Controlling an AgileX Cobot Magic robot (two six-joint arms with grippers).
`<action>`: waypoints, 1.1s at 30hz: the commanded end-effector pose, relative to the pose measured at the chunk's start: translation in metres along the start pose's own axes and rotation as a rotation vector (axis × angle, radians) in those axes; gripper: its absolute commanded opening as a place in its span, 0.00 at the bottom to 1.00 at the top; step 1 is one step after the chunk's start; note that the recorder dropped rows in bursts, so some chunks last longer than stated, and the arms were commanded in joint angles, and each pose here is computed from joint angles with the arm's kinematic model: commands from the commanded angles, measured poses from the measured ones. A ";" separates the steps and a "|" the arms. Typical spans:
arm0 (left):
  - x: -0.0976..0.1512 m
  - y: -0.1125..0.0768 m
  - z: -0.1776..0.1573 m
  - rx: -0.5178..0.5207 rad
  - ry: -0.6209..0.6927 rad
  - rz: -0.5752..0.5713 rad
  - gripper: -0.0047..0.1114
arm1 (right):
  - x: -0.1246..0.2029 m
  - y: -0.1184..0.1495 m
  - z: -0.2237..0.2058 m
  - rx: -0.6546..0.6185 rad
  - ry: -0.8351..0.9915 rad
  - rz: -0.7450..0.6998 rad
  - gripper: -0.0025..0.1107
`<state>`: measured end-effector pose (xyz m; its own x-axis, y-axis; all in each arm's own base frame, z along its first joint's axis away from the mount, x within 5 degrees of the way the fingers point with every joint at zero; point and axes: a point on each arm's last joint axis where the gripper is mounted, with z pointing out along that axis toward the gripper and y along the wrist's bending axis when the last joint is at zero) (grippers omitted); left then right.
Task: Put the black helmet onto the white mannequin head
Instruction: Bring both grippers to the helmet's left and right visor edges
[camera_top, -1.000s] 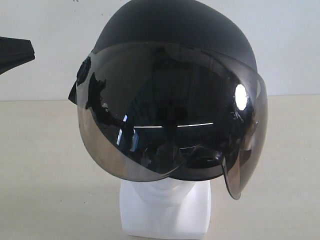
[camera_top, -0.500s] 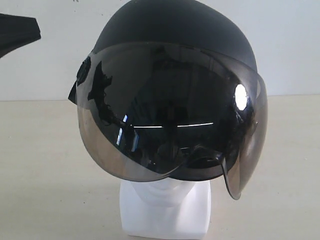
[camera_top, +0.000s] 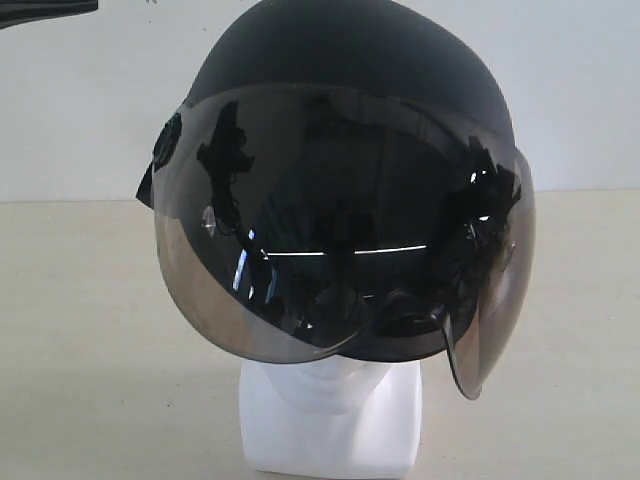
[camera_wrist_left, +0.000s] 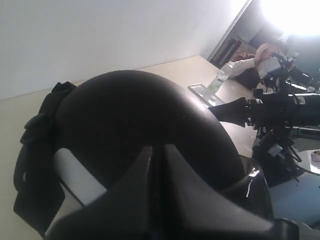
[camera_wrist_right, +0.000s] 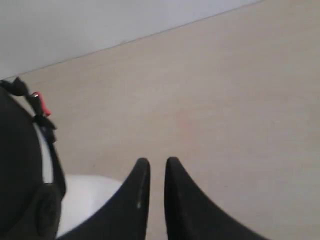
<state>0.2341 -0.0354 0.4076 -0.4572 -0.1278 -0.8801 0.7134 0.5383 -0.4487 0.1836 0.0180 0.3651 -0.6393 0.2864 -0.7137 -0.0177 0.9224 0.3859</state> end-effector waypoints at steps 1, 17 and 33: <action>0.002 -0.001 0.001 0.001 0.011 -0.004 0.08 | -0.007 0.011 0.027 -0.184 0.051 -0.019 0.13; 0.010 -0.008 0.022 0.088 0.070 -0.016 0.08 | -0.004 0.015 0.079 -0.422 0.215 0.061 0.13; 0.035 0.007 0.037 0.113 0.139 -0.118 0.08 | -0.015 0.019 0.071 -0.433 0.099 0.069 0.13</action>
<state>0.2412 -0.0642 0.3749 -0.5748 -0.0656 -0.8157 0.7165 0.4411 -0.5404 0.2468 0.0507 0.3374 -0.7435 0.2858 -0.6046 -0.2736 0.6950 0.6649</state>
